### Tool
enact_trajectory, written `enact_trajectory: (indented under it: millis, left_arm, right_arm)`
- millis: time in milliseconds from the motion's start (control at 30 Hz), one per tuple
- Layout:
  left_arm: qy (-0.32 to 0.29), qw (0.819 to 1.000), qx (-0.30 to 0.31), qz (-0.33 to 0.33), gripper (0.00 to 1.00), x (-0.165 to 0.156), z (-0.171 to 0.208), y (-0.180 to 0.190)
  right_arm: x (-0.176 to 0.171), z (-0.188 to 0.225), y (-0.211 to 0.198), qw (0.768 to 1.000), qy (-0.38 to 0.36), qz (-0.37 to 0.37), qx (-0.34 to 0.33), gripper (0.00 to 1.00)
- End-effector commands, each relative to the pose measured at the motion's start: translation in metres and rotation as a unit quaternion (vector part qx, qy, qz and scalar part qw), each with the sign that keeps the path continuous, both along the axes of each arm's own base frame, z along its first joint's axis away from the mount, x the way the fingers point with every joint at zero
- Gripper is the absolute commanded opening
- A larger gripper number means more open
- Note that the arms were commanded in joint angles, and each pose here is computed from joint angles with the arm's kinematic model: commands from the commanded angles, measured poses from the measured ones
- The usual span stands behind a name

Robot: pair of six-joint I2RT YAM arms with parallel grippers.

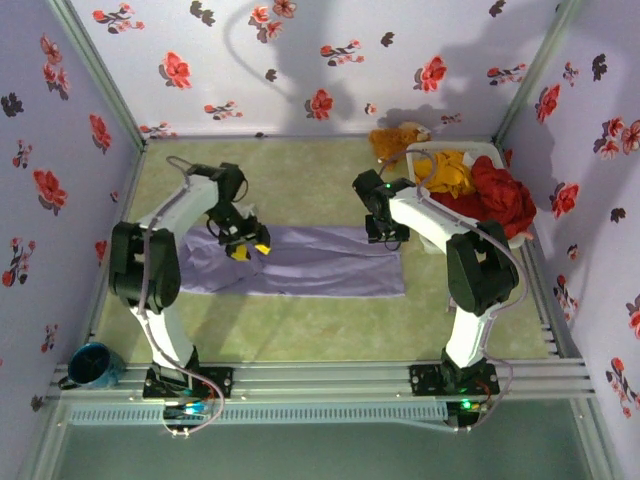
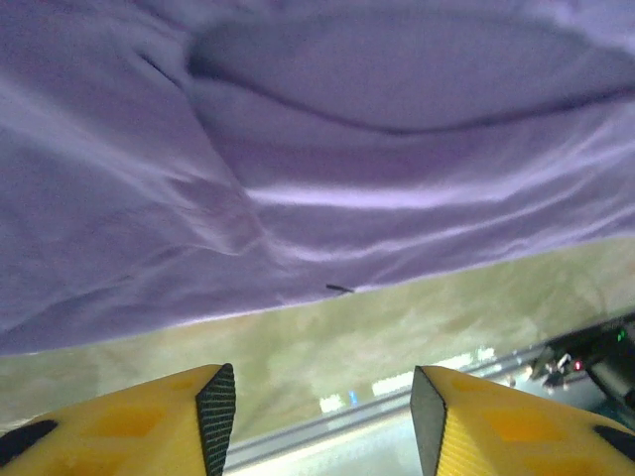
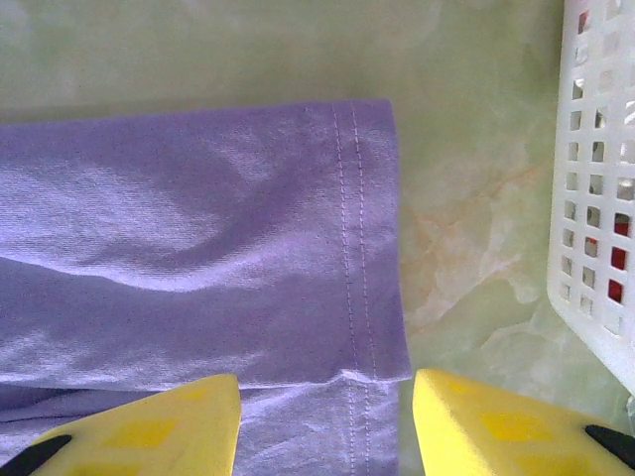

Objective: Fold and stack the t-shirts

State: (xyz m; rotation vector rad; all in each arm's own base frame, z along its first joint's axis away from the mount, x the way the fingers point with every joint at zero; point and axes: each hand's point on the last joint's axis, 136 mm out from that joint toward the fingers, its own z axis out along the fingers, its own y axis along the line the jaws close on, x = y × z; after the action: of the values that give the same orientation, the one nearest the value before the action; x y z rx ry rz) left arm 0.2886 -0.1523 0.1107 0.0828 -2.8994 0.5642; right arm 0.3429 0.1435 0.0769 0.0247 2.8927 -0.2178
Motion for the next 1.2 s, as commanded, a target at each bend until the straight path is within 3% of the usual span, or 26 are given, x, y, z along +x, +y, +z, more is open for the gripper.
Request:
enact_trajectory:
  millis: [0, 100, 233, 333, 433, 567, 733, 933, 1167]
  left_arm:
    - [-0.038, 0.996, 0.059, 0.058, 0.51, 0.019, 0.001, 0.041]
    - [-0.042, 0.988, 0.058, 0.137, 0.46, 0.027, -0.015, 0.068]
    - [-0.044, 0.973, 0.025, 0.226, 0.29, 0.029, -0.037, 0.086]
    - [-0.024, 0.975, 0.057, 0.214, 0.12, 0.020, -0.052, 0.091]
    - [-0.027, 0.975, 0.094, 0.199, 0.00, 0.014, -0.056, 0.095]
    - [-0.013, 0.972, 0.093, 0.214, 0.00, 0.007, -0.075, 0.097]
    - [0.001, 0.969, 0.127, 0.212, 0.00, 0.000, -0.103, 0.108]
    - [0.001, 0.967, 0.150, 0.207, 0.00, -0.001, -0.122, 0.116]
    - [0.008, 0.969, 0.150, 0.196, 0.00, 0.035, -0.124, 0.114]
  right_arm:
    - [-0.002, 0.006, 0.006, 1.000, -0.005, -0.002, 0.027, 0.51]
    - [-0.006, 0.006, 0.021, 0.998, 0.002, 0.003, 0.058, 0.50]
    - [-0.014, 0.005, 0.049, 0.994, 0.022, 0.021, 0.109, 0.51]
    - [-0.018, 0.000, 0.063, 0.989, 0.037, 0.022, 0.139, 0.49]
    - [-0.021, -0.009, 0.064, 0.990, 0.049, 0.013, 0.135, 0.38]
    - [-0.018, -0.023, 0.057, 0.991, 0.053, 0.006, 0.123, 0.17]
    - [-0.004, -0.034, 0.045, 0.995, 0.060, -0.002, 0.077, 0.00]
    - [0.000, -0.060, 0.031, 0.995, 0.095, -0.018, 0.038, 0.00]
    - [-0.023, -0.078, 0.012, 0.991, 0.131, -0.033, 0.022, 0.00]
